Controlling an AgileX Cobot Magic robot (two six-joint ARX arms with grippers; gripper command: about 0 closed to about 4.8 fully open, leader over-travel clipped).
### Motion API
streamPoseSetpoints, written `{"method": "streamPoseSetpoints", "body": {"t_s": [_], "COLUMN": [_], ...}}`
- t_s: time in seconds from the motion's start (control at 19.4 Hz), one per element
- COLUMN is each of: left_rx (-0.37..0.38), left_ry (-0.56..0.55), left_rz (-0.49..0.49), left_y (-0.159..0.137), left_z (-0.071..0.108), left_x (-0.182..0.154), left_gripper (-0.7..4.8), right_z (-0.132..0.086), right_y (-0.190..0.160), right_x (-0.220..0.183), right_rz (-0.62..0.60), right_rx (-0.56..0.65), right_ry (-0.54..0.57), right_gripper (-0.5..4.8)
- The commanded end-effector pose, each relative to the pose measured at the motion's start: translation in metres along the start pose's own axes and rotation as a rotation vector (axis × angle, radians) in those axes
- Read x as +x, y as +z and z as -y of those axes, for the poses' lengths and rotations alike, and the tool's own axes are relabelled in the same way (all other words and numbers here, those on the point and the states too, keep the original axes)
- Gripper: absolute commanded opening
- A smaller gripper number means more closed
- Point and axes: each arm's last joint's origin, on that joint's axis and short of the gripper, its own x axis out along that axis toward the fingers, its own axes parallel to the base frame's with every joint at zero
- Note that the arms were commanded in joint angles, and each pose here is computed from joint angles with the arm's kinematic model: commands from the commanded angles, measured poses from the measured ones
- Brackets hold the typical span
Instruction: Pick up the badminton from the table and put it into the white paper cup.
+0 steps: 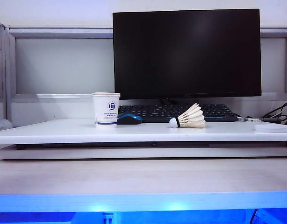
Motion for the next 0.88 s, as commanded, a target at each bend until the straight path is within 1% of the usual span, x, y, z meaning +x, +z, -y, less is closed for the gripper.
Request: {"method": "streamPoseSetpoints", "body": {"t_s": [0.05, 0.77, 0.88], "left_rx": [0.005, 0.006, 0.005], "left_ry": [0.0, 0.0, -0.016], "left_rz": [0.008, 0.008, 0.008], "left_y": [0.0008, 0.0008, 0.0008], "left_z": [-0.0001, 0.0, 0.0004], "left_x": [0.0, 0.0, 0.0], "left_gripper": [-0.02, -0.02, -0.02], "right_z": [-0.0002, -0.0003, -0.0003], "right_y": [0.0039, 0.0039, 0.0039], "right_x": [-0.0007, -0.0007, -0.0007], "right_rz": [0.025, 0.025, 0.026], "right_rx": [-0.003, -0.003, -0.003], "right_ry": [0.0, 0.0, 0.0], "right_gripper": [-0.08, -0.08, -0.08]}}
